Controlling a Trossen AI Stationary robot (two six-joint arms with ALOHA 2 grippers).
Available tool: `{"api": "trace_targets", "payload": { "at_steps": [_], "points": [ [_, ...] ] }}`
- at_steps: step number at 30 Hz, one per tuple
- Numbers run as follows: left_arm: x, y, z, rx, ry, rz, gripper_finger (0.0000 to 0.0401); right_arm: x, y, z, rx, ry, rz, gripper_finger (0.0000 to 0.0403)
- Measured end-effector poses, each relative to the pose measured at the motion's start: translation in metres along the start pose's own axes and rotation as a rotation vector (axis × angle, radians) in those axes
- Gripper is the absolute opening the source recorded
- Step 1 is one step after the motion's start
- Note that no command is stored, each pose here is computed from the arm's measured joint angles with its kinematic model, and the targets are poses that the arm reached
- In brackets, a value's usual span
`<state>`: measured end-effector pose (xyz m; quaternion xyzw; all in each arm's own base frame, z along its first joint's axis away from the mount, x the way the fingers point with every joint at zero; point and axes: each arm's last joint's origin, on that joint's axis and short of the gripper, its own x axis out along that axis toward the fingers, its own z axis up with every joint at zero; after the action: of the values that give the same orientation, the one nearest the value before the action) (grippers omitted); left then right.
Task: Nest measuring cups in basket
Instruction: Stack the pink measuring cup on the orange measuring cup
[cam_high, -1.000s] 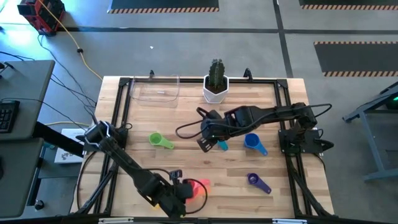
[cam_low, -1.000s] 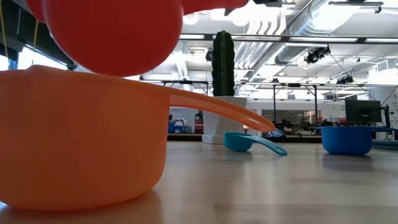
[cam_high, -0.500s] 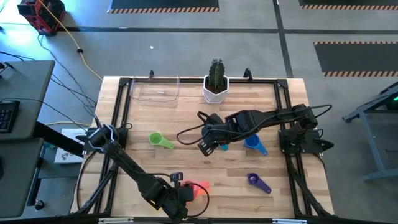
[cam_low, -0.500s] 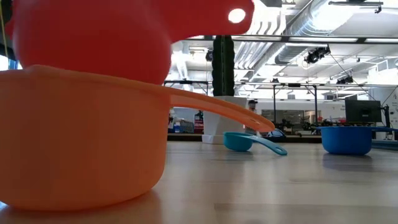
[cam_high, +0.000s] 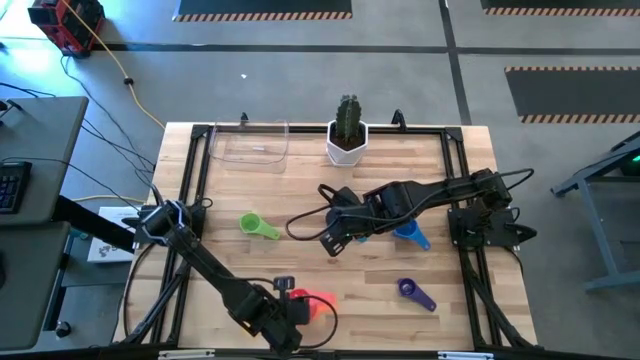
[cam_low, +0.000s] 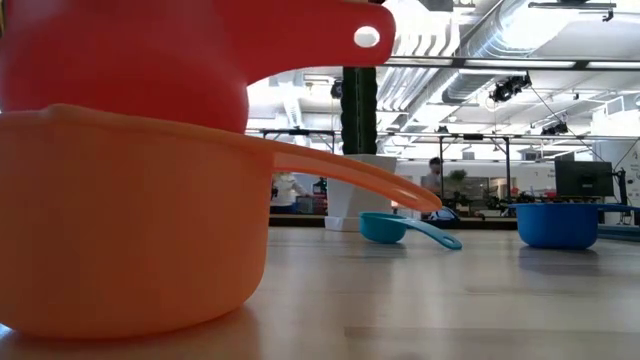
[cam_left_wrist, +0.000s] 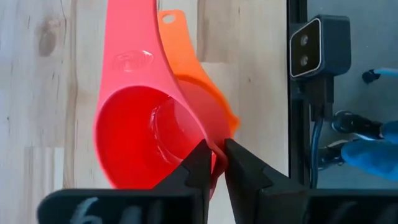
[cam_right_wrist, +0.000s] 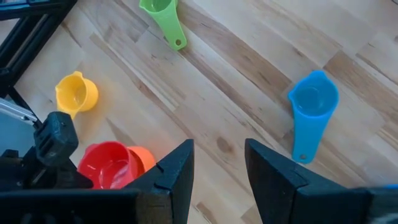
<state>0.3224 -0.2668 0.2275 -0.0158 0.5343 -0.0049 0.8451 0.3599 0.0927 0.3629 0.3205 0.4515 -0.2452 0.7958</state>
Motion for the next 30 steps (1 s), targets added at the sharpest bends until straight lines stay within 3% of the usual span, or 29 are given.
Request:
{"api": "trace_targets", "payload": {
  "at_steps": [20, 30],
  "points": [
    [0.002, 0.004, 0.004, 0.008, 0.029, -0.045, 0.0039, 0.0, 0.0, 0.0, 0.005, 0.004, 0.002, 0.0135],
    [0.005, 0.014, 0.012, -0.052, 0.05, -0.066, 0.004, 0.0, 0.0, -0.001, 0.005, 0.018, 0.01, 0.0135]
  ]
}}
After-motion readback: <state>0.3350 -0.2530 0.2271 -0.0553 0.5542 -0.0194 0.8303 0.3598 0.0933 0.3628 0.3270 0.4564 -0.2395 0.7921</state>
